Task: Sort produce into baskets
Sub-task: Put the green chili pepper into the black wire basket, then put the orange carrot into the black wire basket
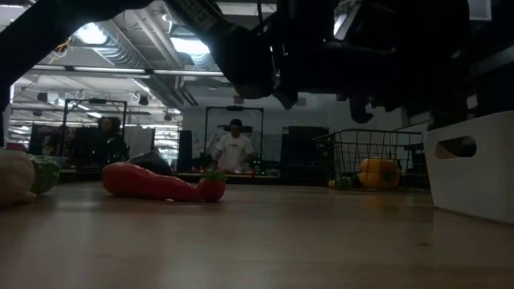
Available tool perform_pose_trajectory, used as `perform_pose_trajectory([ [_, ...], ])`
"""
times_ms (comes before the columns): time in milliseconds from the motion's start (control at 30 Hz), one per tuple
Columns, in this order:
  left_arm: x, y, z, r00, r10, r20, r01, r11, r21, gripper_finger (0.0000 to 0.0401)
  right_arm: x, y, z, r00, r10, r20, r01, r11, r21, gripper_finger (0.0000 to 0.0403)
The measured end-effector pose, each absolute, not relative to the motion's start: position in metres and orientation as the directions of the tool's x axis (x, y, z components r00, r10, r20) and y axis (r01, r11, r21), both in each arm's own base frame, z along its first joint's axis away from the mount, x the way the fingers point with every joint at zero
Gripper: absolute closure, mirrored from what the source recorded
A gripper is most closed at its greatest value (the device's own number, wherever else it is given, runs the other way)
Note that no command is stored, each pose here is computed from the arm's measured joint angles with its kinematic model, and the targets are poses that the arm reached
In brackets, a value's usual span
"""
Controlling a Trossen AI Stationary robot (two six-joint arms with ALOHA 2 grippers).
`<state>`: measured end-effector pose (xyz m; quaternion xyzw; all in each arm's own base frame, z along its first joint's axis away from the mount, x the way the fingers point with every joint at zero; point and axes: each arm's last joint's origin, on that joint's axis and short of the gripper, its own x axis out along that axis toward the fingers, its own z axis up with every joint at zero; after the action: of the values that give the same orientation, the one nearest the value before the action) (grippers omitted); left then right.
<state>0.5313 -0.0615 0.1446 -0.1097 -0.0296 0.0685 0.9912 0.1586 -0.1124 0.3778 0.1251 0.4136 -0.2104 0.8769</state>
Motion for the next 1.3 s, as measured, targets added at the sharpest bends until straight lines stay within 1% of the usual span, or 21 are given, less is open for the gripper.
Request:
perform_pose_trajectory([
  [300, 0.531, -0.062, 0.144, 0.990, 0.135, 0.037, -0.126, 0.974, -0.189, 0.0285, 0.159, -0.112, 0.378, 0.569, -0.265, -0.778, 0.472, 0.880, 0.045, 0.0210],
  [467, 0.531, -0.062, 0.144, 0.990, 0.135, 0.035, -0.124, 0.969, -0.214, 0.0285, 0.159, -0.112, 0.378, 0.569, -0.265, -0.778, 0.472, 0.880, 0.045, 0.0210],
  [567, 0.531, -0.062, 0.143, 0.990, 0.135, 0.033, -0.127, 0.975, -0.181, 0.0284, 0.159, -0.112, 0.378, 0.569, -0.265, -0.778, 0.472, 0.880, 0.045, 0.0210],
  [667, 0.531, -0.063, 0.144, 0.990, 0.134, 0.033, -0.127, 0.980, -0.153, 0.0270, 0.159, -0.112, 0.378, 0.569, -0.265, -0.778, 0.472, 0.880, 0.045, 0.0210],
  [833, 0.531, -0.062, 0.144, 0.990, 0.134, 0.034, -0.127, 0.980, -0.151, 0.0226, 0.159, -0.112, 0.378, 0.569, -0.265, -0.778, 0.472, 0.880, 0.045, 0.0210],
  [933, 0.531, -0.062, 0.144, 0.991, 0.133, 0.034, -0.126, 0.980, -0.156, 0.0208, 0.159, -0.112, 0.378, 0.570, -0.265, -0.778, 0.472, 0.880, 0.046, 0.0210],
  [1067, 0.531, -0.062, 0.144, 0.990, 0.133, 0.036, -0.126, 0.979, -0.158, 0.0202, 0.159, -0.112, 0.378, 0.568, -0.265, -0.779, 0.473, 0.880, 0.046, 0.0210],
  [1133, 0.531, -0.062, 0.147, 0.990, 0.133, 0.038, -0.127, 0.983, -0.135, 0.0201, 0.158, -0.112, 0.377, 0.564, -0.261, -0.783, 0.473, 0.880, 0.047, 0.0210],
  [1233, 0.529, -0.062, 0.163, 0.990, 0.130, 0.054, -0.124, 0.988, -0.091, 0.0201, 0.156, -0.111, 0.377, 0.559, -0.258, -0.788, 0.473, 0.880, 0.048, 0.0210],
  [1300, 0.527, -0.062, 0.179, 0.993, 0.111, 0.026, -0.110, 0.992, -0.055, 0.0201, 0.155, -0.109, 0.378, 0.563, -0.260, -0.785, 0.472, 0.880, 0.047, 0.0210],
])
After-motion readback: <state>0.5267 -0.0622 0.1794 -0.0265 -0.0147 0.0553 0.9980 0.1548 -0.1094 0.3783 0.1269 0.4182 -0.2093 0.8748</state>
